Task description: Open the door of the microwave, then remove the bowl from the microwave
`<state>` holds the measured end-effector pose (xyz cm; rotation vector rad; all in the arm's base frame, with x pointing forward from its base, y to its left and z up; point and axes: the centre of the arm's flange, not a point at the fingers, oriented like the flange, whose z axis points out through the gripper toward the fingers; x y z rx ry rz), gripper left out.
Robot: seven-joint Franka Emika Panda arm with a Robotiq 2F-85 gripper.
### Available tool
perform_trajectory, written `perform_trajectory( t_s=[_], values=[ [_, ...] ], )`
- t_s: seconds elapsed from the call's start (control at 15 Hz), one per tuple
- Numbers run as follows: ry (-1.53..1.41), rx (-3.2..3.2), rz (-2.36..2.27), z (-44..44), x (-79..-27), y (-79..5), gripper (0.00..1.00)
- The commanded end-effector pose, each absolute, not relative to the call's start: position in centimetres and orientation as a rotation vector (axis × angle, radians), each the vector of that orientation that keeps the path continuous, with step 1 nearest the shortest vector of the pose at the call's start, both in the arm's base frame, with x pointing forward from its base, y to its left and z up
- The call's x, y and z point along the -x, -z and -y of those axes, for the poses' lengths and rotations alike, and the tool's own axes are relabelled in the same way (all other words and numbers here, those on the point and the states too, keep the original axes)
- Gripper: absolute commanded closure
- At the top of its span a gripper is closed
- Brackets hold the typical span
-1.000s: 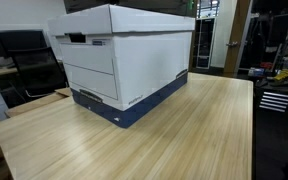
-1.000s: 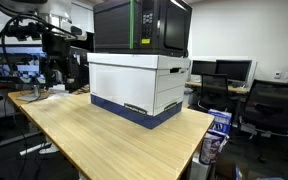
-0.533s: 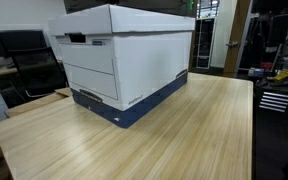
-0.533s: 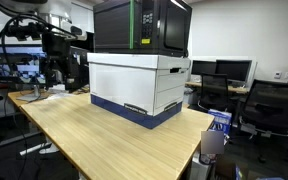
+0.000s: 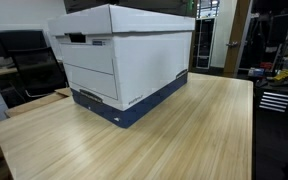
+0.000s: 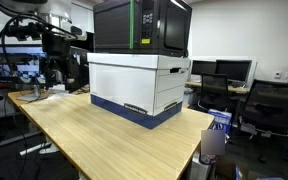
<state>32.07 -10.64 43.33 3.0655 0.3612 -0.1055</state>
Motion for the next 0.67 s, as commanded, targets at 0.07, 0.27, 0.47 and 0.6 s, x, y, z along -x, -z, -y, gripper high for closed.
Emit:
perform_trajectory(
  t_s=[0.07,0.27,0.47,0.6],
  values=[
    [0.106,-3.066,-0.361,10.6,-32.1,-43.3,0.0],
    [0.028,-3.051,-0.353,10.2,-31.9,-45.5,0.0],
    [-0.136,-3.024,-0.352,9.9,-31.3,-51.0,0.0],
    [-0.263,-2.993,-0.328,9.8,-30.8,-54.1,0.0]
  ],
)
